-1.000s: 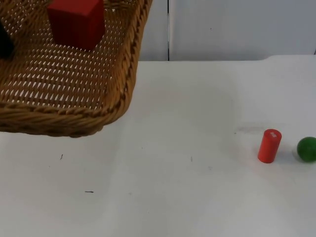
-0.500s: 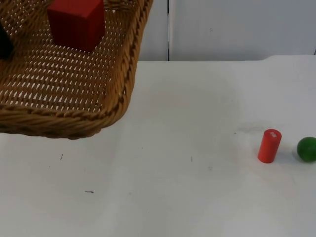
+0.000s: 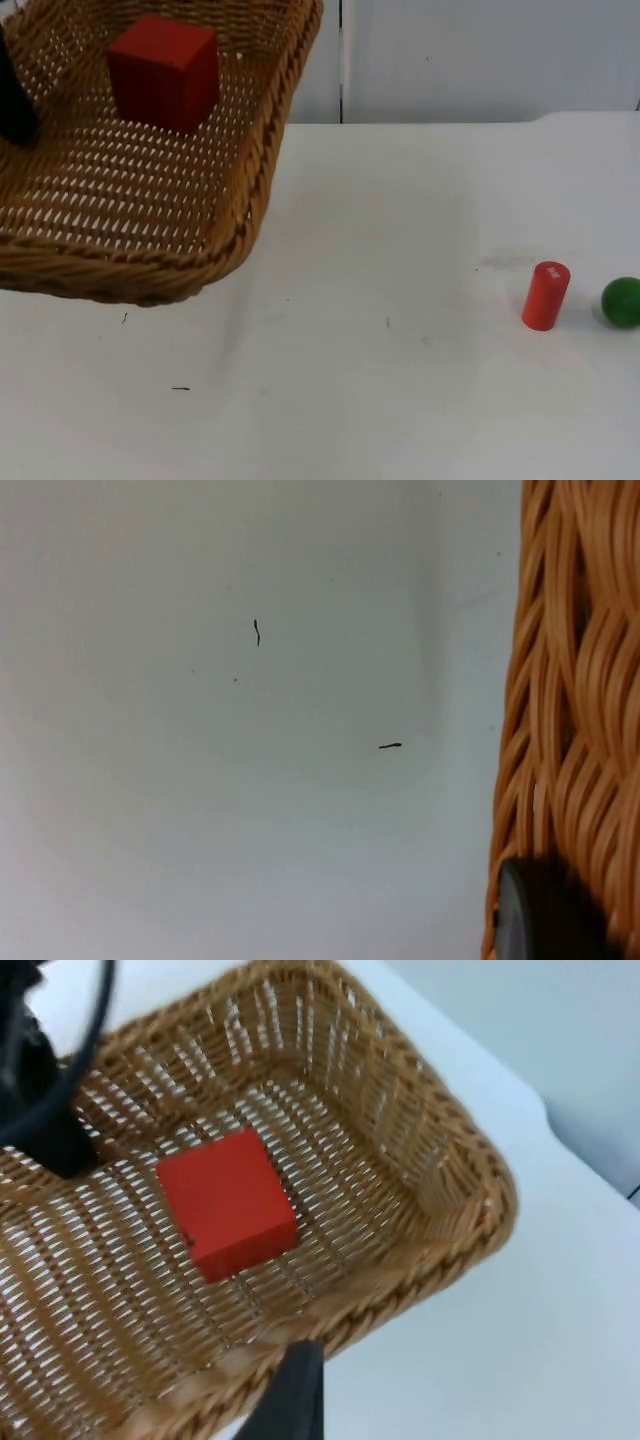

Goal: Pick up the basket with the left hand and place the object to the left of the red cylinder into the basket with the right hand.

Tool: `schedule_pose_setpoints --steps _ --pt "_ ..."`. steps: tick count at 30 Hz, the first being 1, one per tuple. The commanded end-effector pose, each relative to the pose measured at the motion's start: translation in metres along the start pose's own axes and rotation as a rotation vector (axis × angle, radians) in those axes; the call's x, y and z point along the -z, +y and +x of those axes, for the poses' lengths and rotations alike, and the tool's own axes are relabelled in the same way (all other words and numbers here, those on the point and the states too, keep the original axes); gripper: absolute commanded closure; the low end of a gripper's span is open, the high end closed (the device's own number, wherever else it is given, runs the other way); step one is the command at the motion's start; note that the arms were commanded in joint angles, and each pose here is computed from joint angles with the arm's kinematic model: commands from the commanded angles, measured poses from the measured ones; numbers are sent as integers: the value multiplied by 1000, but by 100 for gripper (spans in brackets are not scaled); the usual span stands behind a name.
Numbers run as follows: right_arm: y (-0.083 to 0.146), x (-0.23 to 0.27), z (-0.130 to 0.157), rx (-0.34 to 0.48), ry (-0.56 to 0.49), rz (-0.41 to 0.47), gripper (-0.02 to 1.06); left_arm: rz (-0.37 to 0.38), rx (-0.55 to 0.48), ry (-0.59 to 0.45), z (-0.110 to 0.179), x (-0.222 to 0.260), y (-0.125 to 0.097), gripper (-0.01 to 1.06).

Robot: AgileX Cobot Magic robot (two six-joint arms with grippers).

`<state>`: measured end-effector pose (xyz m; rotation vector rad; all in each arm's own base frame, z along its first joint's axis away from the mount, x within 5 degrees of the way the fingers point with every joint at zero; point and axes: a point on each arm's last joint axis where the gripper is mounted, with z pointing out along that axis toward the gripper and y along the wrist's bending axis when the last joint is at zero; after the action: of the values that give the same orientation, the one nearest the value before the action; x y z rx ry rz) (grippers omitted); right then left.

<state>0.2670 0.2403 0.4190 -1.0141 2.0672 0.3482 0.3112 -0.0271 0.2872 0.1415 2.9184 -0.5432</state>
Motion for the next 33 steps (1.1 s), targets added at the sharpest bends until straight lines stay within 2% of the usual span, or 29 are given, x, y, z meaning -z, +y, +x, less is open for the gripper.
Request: schedule_pose_setpoints --steps 1,10,14,16,27,33 --pt "1 12 4 9 -31 16 18 26 -4 -8 -2 -1 -3 105" --pt "2 29 7 30 -52 21 18 12 -35 -51 -12 -13 4 105" --pt "3 30 8 54 -50 14 18 78 -68 -61 -24 -35 7 105" --pt "3 30 8 54 -50 14 18 85 -60 -64 -27 -42 10 105" --pt "3 30 8 54 -46 13 18 106 -42 -5 -43 -107 36 105" --pt "3 30 8 53 -44 10 18 76 -24 -13 -48 -131 50 105"
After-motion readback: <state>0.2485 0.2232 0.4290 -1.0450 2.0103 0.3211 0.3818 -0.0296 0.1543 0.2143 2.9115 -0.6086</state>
